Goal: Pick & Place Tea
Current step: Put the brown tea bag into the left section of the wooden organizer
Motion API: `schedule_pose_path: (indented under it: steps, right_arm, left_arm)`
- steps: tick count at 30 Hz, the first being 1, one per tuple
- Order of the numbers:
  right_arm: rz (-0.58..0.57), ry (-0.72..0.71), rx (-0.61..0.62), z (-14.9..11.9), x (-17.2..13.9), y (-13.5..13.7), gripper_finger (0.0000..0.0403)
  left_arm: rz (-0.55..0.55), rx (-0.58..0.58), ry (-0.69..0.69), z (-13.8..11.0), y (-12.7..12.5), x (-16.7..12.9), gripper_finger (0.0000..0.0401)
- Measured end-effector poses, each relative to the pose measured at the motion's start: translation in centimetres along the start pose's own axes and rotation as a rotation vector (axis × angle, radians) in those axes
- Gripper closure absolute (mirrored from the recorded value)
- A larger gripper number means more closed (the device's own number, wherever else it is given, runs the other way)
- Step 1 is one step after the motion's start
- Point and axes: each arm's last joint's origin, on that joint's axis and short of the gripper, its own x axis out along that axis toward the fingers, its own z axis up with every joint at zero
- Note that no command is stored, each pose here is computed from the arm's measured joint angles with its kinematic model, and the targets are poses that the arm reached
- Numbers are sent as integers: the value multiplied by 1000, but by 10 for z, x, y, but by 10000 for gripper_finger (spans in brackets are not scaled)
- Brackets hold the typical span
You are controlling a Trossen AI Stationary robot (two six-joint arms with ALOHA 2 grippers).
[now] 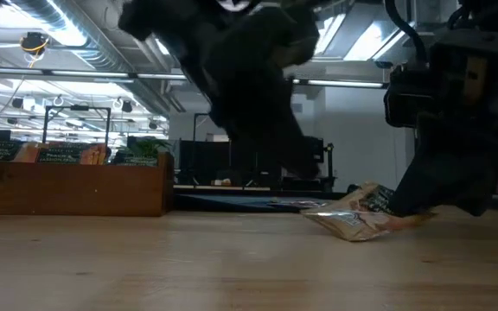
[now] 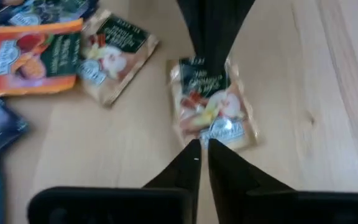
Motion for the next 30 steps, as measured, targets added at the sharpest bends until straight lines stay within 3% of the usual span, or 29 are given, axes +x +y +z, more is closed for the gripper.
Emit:
schedule_pose_path:
  steps: [9, 16, 22, 25, 30]
  right_arm:
    - [17, -15, -182, 1, 0, 2, 399]
    - [37, -39, -303, 3, 0, 5, 399]
    - [45, -52, -361, 4, 0, 6, 399]
    - [36, -78, -367, 5, 0, 6, 399]
    - [50, -94, -405, 15, 3, 14, 399]
  left_arm:
    - [22, -1, 49, 7, 8, -25, 309]
    - [118, -41, -23, 20, 16, -42, 273]
    - [116, -68, -92, 16, 16, -57, 262]
    - [69, -107, -179, 7, 19, -63, 263]
    - [-126, -180, -293, 1, 30, -66, 265]
